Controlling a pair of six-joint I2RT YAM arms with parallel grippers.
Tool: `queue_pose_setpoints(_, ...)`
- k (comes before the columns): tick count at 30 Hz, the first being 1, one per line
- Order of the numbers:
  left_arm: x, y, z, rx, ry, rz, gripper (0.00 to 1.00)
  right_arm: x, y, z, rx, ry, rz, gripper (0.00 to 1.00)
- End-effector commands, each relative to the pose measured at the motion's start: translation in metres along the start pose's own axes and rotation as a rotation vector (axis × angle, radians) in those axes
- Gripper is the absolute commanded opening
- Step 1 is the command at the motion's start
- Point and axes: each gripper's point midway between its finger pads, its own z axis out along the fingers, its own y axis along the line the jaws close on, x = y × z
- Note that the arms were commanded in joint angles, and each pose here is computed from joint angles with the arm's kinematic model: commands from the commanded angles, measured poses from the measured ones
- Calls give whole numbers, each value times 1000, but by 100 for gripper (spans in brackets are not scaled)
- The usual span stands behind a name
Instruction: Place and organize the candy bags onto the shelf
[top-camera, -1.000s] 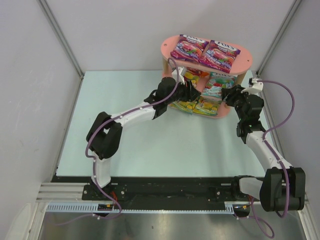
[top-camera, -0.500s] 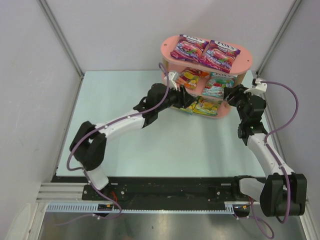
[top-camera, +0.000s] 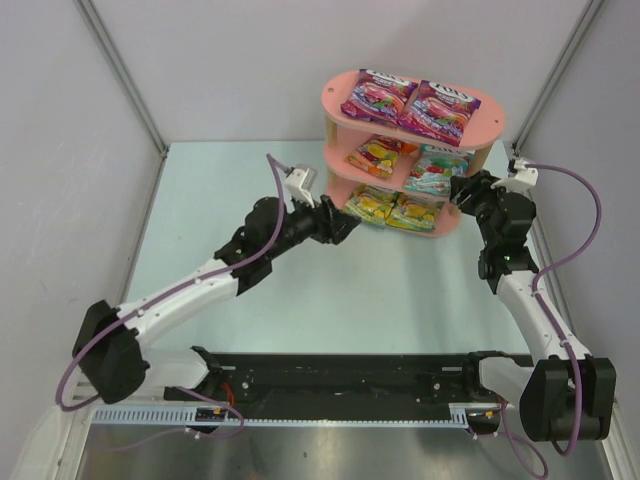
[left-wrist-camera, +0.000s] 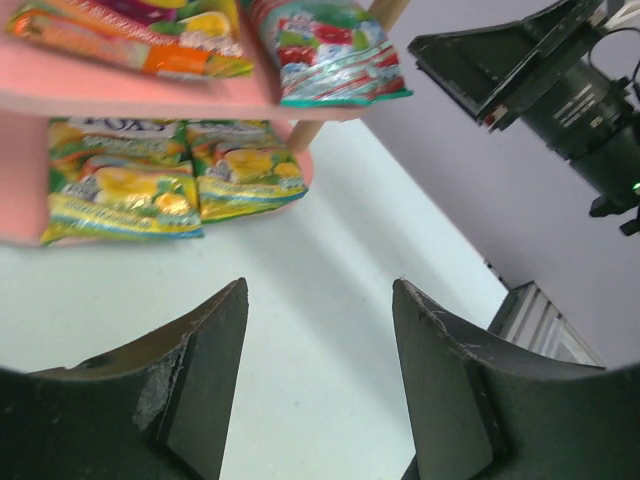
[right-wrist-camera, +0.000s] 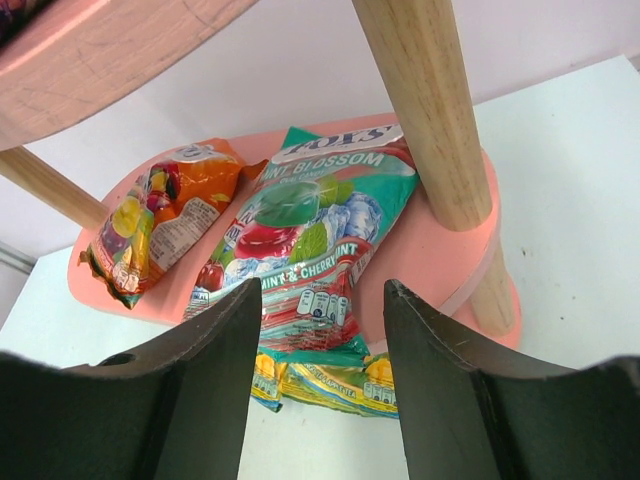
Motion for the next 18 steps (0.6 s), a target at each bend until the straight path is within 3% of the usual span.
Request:
queue_pose_setpoints(1,3,11,-31,-67,-23,25,64,-18,13,0,-43,-35,9,57)
queue_pose_setpoints(9,12,21,-67,-116,-45,22,67,-39,48,-20,-135,-131,-87,57)
queue_pose_setpoints(18,18,32,-78,-167,-52,13,76,-10,103,-21,-262,-142,-234,59)
